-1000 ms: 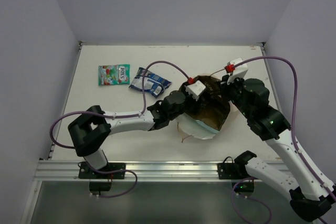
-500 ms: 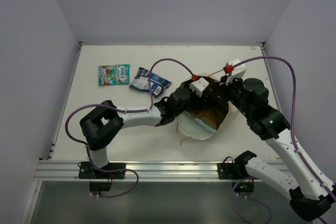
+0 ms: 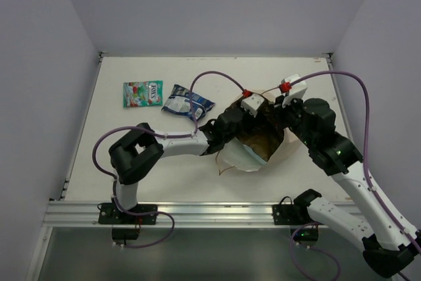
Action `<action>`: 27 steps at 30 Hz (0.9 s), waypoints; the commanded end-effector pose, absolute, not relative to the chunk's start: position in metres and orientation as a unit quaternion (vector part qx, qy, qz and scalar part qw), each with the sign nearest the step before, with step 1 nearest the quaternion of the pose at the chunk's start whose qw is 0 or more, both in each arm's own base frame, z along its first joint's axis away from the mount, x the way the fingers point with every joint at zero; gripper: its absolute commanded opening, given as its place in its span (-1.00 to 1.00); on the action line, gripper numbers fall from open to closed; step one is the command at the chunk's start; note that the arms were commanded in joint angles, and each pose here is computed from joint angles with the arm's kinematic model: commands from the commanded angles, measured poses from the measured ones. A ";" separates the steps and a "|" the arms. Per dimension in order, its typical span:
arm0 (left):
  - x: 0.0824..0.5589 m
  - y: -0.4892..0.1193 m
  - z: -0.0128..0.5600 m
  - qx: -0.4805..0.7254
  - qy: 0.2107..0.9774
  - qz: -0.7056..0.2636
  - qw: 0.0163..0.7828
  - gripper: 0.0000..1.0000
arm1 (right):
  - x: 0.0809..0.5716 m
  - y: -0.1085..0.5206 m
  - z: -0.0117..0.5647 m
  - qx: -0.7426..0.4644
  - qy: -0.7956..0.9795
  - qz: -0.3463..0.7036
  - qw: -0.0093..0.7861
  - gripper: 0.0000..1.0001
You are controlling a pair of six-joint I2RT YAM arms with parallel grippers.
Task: Take the snacks out of the paper bag
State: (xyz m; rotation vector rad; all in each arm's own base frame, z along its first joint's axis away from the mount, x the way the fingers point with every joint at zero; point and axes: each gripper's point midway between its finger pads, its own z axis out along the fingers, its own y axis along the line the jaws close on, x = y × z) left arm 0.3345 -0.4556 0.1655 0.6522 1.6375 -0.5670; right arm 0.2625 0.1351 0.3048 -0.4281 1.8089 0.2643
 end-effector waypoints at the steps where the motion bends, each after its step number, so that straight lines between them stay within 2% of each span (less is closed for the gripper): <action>1: 0.352 -0.456 0.187 0.246 0.696 -0.251 0.627 -0.63 | 0.260 0.149 0.324 -0.191 0.750 0.153 0.614 -1.00; 3: 0.349 -0.454 0.191 0.246 0.693 -0.254 0.628 -0.81 | 0.260 0.149 0.321 -0.189 0.751 0.151 0.614 -1.00; 4: 0.349 -0.452 0.195 0.245 0.691 -0.256 0.630 -0.97 | 0.261 0.148 0.320 -0.189 0.752 0.150 0.614 -1.00; 5: 0.348 -0.451 0.198 0.244 0.688 -0.257 0.633 -1.00 | 0.261 0.146 0.318 -0.185 0.754 0.145 0.614 -1.00; 11: 0.330 -0.433 0.240 0.245 0.672 -0.276 0.642 -1.00 | 0.273 0.129 0.306 -0.153 0.769 0.097 0.614 -1.00; 19: 0.279 -0.409 0.277 0.292 0.680 -0.307 0.598 -1.00 | 0.285 0.106 0.298 -0.111 0.781 0.041 0.613 -1.00; 22: 0.260 -0.391 0.292 0.300 0.690 -0.315 0.578 -1.00 | 0.289 0.100 0.296 -0.100 0.783 0.027 0.613 -1.00; 27: 0.243 -0.339 0.345 0.254 0.697 -0.308 0.596 -1.00 | 0.295 0.094 0.291 -0.091 0.786 0.021 0.612 -1.00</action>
